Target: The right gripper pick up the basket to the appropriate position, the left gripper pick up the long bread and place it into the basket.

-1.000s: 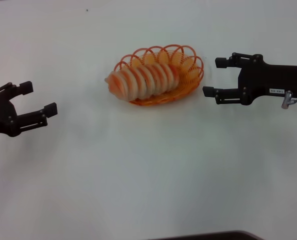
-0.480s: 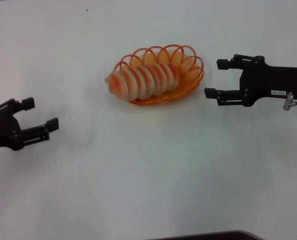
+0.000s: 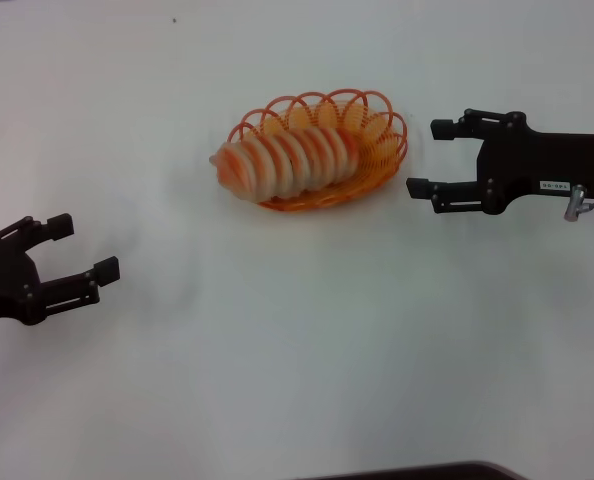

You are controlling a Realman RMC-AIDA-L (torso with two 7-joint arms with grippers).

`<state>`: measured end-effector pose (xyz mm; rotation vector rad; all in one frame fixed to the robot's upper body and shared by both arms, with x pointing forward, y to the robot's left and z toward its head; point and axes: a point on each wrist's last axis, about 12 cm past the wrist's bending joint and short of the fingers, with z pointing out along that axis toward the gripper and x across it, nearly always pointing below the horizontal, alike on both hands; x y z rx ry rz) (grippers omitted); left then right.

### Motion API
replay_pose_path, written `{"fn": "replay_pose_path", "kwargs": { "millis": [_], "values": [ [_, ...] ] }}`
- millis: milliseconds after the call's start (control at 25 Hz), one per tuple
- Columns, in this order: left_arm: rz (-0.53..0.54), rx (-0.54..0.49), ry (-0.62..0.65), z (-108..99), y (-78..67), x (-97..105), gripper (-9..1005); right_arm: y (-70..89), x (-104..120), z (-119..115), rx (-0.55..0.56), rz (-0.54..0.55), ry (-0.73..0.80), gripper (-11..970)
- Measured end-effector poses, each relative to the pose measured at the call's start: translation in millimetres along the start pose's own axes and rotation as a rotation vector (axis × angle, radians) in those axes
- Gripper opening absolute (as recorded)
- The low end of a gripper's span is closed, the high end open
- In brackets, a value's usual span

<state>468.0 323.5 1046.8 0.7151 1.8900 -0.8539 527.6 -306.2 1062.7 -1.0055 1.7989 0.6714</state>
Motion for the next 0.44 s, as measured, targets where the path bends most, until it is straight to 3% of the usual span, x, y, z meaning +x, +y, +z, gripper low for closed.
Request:
{"fn": "replay_pose_path", "kwargs": {
  "millis": [440],
  "values": [
    [0.008,0.027,-0.017,1.5,-1.5,-4.6,934,1.1,0.9,2.1,-0.006,0.003,0.006,876]
  ]
}}
